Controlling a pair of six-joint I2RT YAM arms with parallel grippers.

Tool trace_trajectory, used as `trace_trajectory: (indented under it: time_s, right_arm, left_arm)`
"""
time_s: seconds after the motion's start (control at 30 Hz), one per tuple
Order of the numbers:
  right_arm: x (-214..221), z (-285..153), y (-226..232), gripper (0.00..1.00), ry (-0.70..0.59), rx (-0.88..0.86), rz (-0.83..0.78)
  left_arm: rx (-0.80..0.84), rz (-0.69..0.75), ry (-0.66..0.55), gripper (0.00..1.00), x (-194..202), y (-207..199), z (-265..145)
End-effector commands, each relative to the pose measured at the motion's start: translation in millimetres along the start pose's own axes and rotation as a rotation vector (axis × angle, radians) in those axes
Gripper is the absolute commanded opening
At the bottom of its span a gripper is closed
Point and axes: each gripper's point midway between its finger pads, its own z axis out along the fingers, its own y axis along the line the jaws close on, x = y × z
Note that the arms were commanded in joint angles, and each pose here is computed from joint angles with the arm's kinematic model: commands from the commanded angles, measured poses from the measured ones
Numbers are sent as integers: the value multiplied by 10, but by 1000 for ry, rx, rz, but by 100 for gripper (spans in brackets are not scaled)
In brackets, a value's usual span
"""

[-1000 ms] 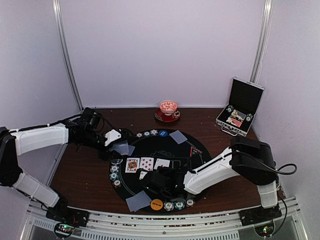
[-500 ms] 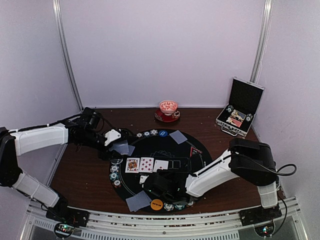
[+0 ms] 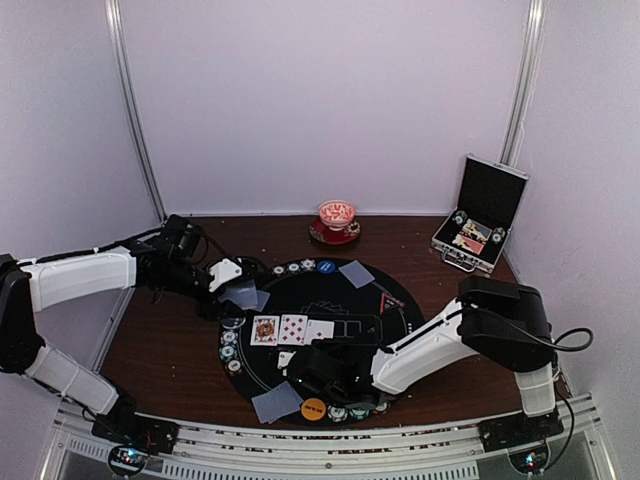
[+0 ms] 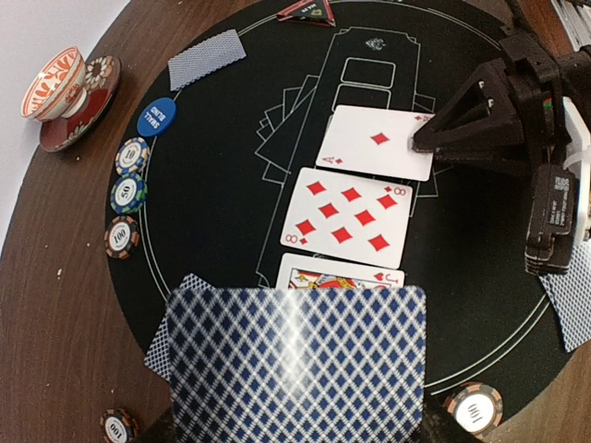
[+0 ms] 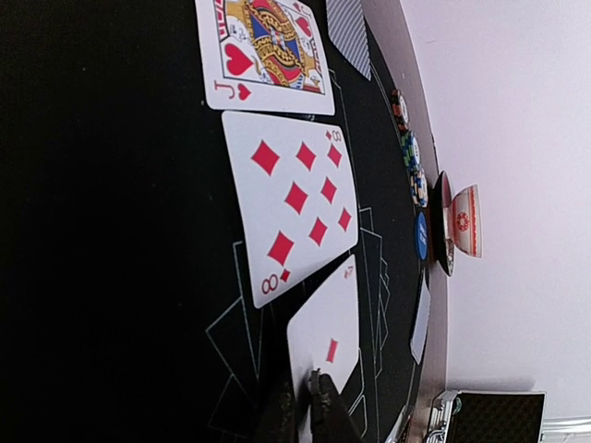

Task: Distribute texas hold em gaming equipment
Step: Flop the poker card in the community card area.

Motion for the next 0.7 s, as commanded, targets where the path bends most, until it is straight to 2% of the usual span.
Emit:
trace_trajectory:
  time_s: [0.0,0.07,0.67]
  right_arm:
    - [-14,-50,-84,12,2,22,4]
    - [-21,-65,-112,18,0,26,9]
    - [-134,-280,-234,37,-12,33,7]
  left_arm:
    - [-31,15,-40,62,-111,67,-59]
    - [-29,15,-39,62,-111,64,-53]
    - [-32,14,-37,62,-109,70,-58]
